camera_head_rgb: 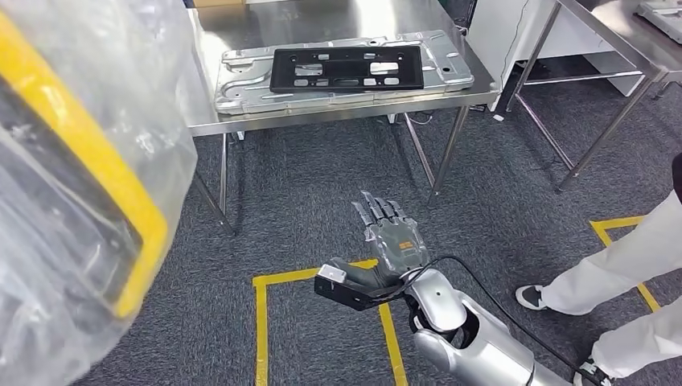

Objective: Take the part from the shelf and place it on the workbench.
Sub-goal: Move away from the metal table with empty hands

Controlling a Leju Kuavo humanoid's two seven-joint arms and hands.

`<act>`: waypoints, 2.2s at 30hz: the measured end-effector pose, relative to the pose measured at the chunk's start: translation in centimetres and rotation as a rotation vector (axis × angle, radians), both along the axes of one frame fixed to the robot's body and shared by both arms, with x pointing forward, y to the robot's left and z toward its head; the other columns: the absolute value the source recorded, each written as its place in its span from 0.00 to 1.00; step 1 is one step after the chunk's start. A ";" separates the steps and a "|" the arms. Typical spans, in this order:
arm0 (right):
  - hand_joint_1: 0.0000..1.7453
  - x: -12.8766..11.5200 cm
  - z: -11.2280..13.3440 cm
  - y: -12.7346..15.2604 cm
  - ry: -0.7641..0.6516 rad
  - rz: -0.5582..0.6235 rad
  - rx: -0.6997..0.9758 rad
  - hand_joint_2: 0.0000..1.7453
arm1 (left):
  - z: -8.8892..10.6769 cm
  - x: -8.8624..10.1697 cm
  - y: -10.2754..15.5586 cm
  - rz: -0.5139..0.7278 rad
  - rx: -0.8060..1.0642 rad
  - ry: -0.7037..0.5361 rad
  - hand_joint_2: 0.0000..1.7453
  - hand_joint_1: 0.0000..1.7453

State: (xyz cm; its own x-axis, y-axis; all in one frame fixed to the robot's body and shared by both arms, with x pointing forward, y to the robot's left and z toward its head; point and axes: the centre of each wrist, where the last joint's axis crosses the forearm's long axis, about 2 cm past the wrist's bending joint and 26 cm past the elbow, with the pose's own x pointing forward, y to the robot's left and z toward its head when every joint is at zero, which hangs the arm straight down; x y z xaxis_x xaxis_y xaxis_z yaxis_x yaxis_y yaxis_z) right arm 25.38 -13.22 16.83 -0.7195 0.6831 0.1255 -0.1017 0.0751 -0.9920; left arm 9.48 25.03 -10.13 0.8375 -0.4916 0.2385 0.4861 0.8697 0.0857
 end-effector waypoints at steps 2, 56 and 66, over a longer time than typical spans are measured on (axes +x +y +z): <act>0.00 0.0 0.0 0.0 -0.001 -0.002 0.001 0.00 | 0.0 0.0 0.0 -0.003 0.000 -0.001 0.00 0.00; 0.00 -1.5 -9.5 -7.1 0.335 -0.387 0.386 0.00 | -0.1 -0.8 -0.3 0.058 -0.017 -0.021 0.00 0.00; 0.00 -6.0 -20.8 -13.6 0.793 -0.825 0.415 0.00 | -0.3 -1.8 -0.2 0.098 -0.013 -0.013 0.00 0.00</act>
State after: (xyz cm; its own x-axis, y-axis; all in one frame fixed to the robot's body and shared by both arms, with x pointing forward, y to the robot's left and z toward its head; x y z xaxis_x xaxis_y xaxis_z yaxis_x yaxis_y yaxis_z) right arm 19.42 -26.80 -4.00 0.2875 0.7026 0.6509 -0.4407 0.7004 -0.5614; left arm 7.72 24.81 -10.45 0.8784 -0.4041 0.2553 0.3973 0.9142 0.0800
